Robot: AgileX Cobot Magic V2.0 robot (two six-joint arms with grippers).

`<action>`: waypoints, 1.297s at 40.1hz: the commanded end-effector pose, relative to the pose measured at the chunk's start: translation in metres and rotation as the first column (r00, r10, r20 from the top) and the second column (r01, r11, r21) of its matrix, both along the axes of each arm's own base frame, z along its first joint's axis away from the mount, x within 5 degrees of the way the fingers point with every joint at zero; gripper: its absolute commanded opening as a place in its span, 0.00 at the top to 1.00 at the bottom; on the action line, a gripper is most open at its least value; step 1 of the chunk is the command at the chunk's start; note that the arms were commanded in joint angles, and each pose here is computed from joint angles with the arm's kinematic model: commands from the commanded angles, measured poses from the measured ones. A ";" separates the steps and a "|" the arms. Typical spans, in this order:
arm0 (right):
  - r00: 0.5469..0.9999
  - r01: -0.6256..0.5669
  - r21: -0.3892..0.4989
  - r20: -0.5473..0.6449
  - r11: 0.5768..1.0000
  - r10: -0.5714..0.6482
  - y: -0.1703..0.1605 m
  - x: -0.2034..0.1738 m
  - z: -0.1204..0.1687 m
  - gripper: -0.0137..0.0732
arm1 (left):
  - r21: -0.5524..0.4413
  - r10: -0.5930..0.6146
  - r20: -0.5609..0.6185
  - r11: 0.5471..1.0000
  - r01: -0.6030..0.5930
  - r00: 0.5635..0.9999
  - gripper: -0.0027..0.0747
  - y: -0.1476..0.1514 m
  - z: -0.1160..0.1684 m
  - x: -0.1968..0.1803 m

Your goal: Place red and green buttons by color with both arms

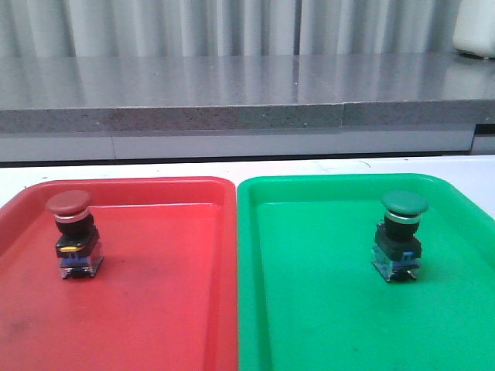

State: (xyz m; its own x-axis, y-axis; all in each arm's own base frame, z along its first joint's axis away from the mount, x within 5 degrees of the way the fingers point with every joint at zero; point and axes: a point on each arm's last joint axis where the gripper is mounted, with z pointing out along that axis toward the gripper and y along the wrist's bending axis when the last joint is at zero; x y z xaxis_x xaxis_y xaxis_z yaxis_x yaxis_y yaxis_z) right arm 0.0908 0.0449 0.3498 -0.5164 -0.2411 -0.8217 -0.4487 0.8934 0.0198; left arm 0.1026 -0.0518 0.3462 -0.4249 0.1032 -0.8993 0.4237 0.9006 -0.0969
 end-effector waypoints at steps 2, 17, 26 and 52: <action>0.997 0.002 0.044 0.077 0.999 -0.006 0.001 0.002 0.013 0.52 | -0.055 0.005 0.084 0.999 0.000 0.996 0.59 -0.001 0.015 0.001; 0.995 0.003 0.052 0.097 0.999 -0.008 0.001 0.003 0.014 0.92 | -0.055 0.005 0.084 0.999 0.000 0.996 0.99 -0.001 0.015 0.001; 0.995 0.003 0.052 0.097 0.999 -0.008 0.001 0.003 0.014 0.92 | -0.055 0.005 0.084 0.999 0.000 0.996 0.99 -0.001 0.015 0.001; 0.995 0.003 0.052 0.096 0.999 -0.008 0.001 0.003 0.014 0.92 | -0.108 0.168 0.220 0.983 -0.147 0.961 0.99 0.023 -0.030 -0.015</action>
State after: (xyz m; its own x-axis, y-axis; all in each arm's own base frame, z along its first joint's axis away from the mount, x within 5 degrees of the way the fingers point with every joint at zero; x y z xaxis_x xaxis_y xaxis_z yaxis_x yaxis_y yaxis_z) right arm 0.0916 0.0453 0.3505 -0.5067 -0.2336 -0.8299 -0.4479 0.8938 0.0219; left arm 0.0874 -0.0343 0.3105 -0.3589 0.0383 -0.9326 0.3361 0.9374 -0.0909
